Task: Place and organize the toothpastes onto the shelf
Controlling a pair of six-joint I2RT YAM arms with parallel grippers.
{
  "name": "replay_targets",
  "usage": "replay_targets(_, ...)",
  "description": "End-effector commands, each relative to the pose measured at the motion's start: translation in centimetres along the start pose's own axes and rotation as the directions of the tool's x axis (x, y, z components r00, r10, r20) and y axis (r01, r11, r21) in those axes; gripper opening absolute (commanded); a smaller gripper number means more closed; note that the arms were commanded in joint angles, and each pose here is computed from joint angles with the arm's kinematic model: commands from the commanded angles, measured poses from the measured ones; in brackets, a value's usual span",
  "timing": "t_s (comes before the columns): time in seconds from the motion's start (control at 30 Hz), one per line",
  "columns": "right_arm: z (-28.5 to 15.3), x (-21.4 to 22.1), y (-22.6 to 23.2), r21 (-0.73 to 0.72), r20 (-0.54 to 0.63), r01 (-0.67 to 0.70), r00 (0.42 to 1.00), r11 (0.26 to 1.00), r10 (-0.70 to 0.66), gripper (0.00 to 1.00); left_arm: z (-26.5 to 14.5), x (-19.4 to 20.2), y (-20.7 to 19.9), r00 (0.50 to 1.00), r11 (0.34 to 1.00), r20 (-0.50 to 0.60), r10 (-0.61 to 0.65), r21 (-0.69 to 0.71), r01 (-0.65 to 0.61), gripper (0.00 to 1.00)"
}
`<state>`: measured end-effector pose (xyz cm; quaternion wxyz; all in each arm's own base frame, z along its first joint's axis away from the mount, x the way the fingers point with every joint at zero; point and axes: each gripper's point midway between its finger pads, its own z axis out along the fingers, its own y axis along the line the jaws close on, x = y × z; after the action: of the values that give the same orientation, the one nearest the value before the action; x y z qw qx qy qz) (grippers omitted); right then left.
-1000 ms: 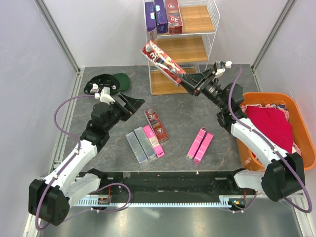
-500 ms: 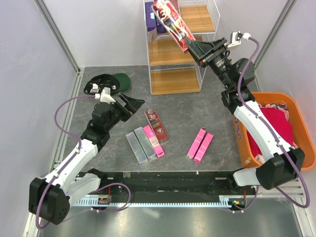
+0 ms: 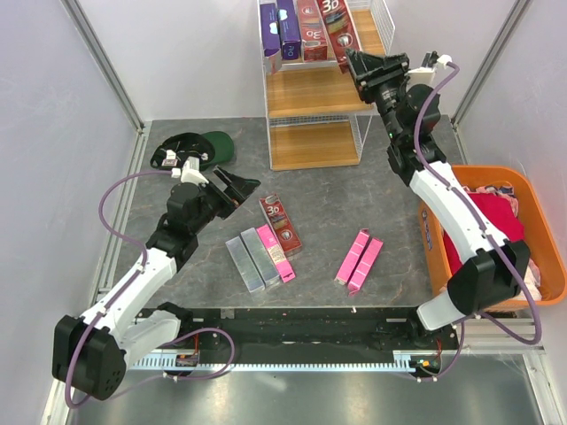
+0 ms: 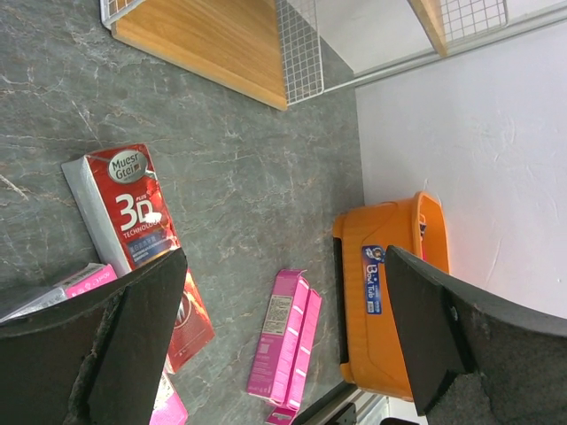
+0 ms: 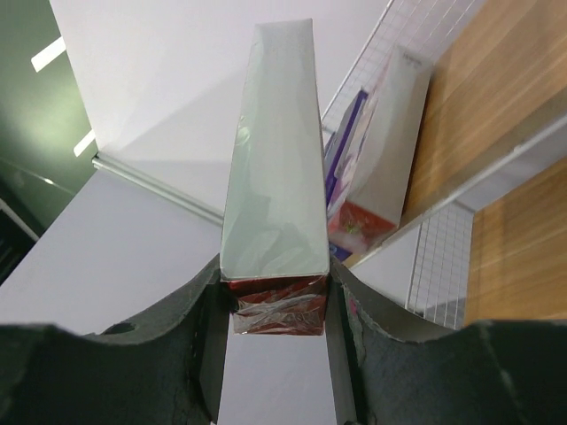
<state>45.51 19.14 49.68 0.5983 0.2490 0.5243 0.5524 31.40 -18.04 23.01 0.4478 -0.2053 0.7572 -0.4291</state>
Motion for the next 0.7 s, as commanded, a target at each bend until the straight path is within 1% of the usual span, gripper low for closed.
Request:
replay_targets(0.0,1.7,-4.0,4.1,-0.089,0.153,0.001,0.988,0.996,0.013,0.32,0.2,-1.4,-1.8,0.998,0.998,0.032,0.054,0.044,-0.055,1.00)
replay_targets(0.03,2.4,-3.5,2.9,-0.064,0.144,-0.001,0.990,0.998,0.010,0.32,0.2,-1.4,-1.7,0.998,0.997,0.032,0.060,0.039,-0.061,1.00)
replay_targets(0.07,2.8,-3.5,2.5,-0.056,0.145,-0.005,0.989,0.998,0.013,0.32,0.2,-1.5,-1.7,0.998,0.997,0.031,0.061,0.037,-0.062,1.00)
replay_targets(0.1,3.2,-3.6,3.1,-0.062,0.147,-0.012,0.989,0.998,0.021,0.32,0.3,-1.4,-1.5,0.998,0.998,0.027,0.061,0.032,-0.062,1.00)
replay_targets(0.13,3.9,-3.1,1.5,-0.023,0.135,-0.010,0.991,1.000,0.013,0.32,0.4,-1.4,-1.6,0.998,0.997,0.027,0.062,0.034,-0.063,1.00)
replay_targets(0.17,4.1,-2.8,1.3,-0.016,0.130,-0.009,0.992,1.000,0.011,0.32,0.4,-1.4,-1.6,0.998,0.997,0.023,0.061,0.035,-0.062,1.00)
replay_targets(0.33,4.9,-3.0,-0.8,0.037,0.165,-0.026,0.986,0.999,0.020,0.32,0.6,-1.2,-1.4,0.998,0.998,0.013,0.059,0.033,-0.059,1.00)
replay_targets(0.47,5.5,-2.5,-1.4,0.052,0.163,-0.023,0.986,0.998,0.014,0.33,0.6,-1.1,-1.6,0.998,0.997,0.010,0.061,0.037,-0.061,0.99)
replay_targets(0.5,5.7,-2.3,-1.1,0.042,0.158,-0.025,0.987,0.999,0.018,0.33,0.6,-1.1,-1.5,0.998,0.998,0.007,0.061,0.035,-0.061,0.99)
replay_targets(0.53,6.2,-1.8,-2.0,0.058,0.142,-0.025,0.990,0.998,0.016,0.34,0.7,-1.0,-1.4,0.998,0.998,0.006,0.060,0.034,-0.061,0.99)
replay_targets(0.67,6.9,-0.9,-2.3,0.056,0.116,-0.025,0.993,0.998,0.018,0.36,0.8,-0.9,-1.3,0.998,0.998,0.000,0.061,0.033,-0.061,0.99)
